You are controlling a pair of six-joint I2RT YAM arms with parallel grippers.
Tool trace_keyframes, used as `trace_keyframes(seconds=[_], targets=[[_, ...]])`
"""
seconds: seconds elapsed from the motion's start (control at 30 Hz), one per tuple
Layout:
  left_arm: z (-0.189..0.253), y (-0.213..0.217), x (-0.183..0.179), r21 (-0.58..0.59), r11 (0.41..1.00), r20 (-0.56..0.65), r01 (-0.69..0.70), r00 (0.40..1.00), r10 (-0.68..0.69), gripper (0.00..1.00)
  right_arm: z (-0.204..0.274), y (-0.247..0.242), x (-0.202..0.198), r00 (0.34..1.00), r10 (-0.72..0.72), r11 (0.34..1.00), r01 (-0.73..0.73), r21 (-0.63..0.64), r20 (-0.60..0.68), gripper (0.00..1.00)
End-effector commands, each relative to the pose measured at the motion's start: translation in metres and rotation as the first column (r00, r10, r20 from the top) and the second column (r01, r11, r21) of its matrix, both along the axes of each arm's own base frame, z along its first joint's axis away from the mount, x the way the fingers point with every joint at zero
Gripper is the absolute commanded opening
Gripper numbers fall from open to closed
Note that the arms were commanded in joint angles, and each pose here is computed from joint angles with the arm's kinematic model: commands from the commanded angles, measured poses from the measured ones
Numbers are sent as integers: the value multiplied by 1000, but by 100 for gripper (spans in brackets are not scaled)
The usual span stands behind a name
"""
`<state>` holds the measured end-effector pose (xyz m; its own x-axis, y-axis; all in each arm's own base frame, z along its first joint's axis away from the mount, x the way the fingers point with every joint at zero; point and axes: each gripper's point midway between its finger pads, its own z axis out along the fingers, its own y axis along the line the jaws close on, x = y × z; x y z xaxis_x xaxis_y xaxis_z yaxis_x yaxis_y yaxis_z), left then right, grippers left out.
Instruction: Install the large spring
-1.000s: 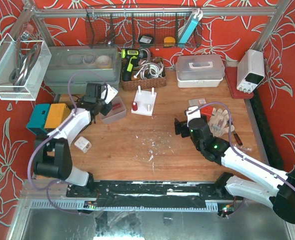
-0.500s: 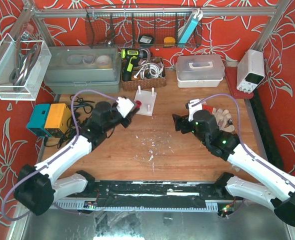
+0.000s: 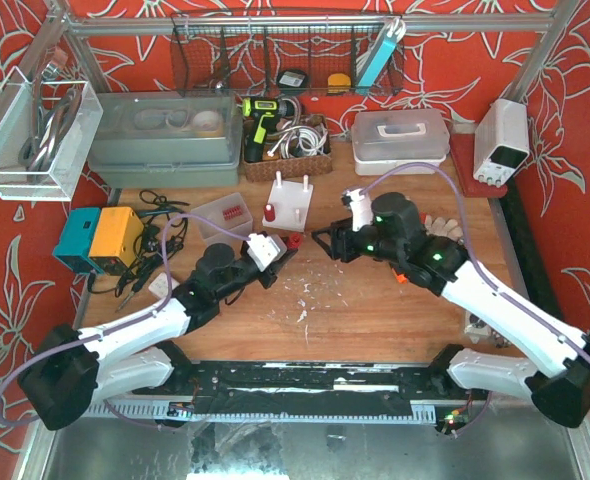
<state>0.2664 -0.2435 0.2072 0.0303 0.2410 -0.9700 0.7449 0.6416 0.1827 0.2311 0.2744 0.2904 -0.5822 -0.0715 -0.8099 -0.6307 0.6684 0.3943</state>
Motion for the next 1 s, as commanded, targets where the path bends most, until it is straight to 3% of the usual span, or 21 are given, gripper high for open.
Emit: trace_keyframes(seconds=[0.0,0.2,0.5,0.97], targets=[[40,-3,2,-97,995,115,-12,993,23,2,-2,32,-15,986,134,989,-127,72,-101,63],[37,-10,-2,-101,995,103,16,995,-6,2,-10,49,-10,986,133,991,-131,30,-99,69],[40,-12,-5,-114,993,98,26,995,-15,1,-29,69,-7,981,140,989,-145,-34,-132,61],[42,-12,-3,-109,994,101,14,995,-2,0,-47,62,6,990,60,990,-75,-123,-125,65]])
